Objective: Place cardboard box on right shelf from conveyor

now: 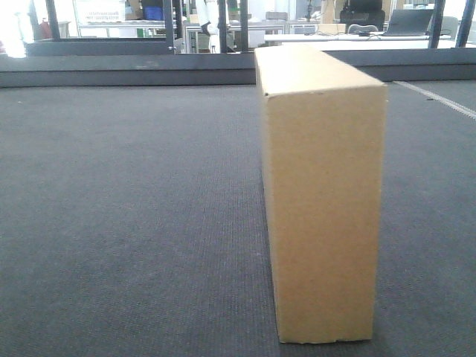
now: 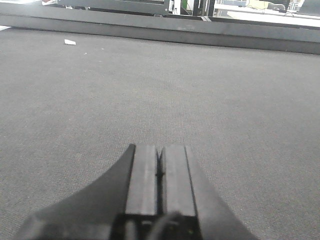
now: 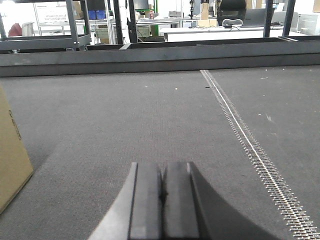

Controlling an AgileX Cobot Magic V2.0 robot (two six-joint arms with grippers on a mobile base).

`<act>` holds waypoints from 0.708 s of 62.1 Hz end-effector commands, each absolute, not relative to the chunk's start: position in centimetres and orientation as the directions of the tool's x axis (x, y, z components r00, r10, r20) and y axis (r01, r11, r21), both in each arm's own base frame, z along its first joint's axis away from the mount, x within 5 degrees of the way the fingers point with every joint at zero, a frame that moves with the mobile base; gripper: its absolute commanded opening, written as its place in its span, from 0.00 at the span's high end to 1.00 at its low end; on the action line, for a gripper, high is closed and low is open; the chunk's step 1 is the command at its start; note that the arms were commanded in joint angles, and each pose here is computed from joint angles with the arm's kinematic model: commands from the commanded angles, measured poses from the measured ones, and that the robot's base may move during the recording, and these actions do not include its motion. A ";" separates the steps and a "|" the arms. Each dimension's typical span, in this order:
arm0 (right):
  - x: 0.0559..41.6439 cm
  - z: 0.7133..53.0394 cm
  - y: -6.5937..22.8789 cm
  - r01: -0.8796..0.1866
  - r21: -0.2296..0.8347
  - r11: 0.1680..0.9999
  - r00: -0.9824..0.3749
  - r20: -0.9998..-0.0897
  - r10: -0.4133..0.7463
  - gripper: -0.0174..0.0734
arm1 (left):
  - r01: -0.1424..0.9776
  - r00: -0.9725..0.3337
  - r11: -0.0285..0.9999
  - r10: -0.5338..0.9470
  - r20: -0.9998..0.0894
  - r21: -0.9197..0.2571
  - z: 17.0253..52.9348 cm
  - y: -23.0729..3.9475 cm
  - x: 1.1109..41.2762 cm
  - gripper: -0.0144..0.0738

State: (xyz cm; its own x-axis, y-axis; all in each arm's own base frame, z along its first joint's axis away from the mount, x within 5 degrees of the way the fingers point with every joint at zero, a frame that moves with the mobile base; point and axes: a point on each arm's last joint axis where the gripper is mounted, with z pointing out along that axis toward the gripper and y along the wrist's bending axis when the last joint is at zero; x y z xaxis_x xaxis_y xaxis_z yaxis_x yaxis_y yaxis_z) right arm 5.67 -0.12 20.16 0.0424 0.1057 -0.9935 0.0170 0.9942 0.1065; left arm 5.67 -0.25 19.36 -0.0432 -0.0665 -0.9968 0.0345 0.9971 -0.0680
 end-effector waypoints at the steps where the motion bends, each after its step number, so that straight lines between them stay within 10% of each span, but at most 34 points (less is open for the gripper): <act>1: 5.5 21.1 -0.1 0.005 0.096 0.995 0.143 -0.985 0.094 0.78 | 0.038 0.044 0.996 -0.077 -0.996 -0.075 20.2 -0.2 5.6 0.97; 44: 5.4 26.5 -0.2 0.031 0.070 0.997 -0.036 -0.997 0.071 0.78 | 0.038 0.044 0.996 -0.077 -0.996 -0.075 20.2 -0.2 5.6 0.97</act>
State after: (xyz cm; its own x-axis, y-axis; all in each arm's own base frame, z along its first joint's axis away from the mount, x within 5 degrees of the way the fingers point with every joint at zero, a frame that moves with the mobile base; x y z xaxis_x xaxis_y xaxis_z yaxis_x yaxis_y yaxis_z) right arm 5.34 -0.14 22.90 -0.0761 0.0987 -0.9922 0.0314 0.9948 0.0966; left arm 5.67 -0.25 19.36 -0.0432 -0.0665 -0.9968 0.0345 0.9971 -0.0680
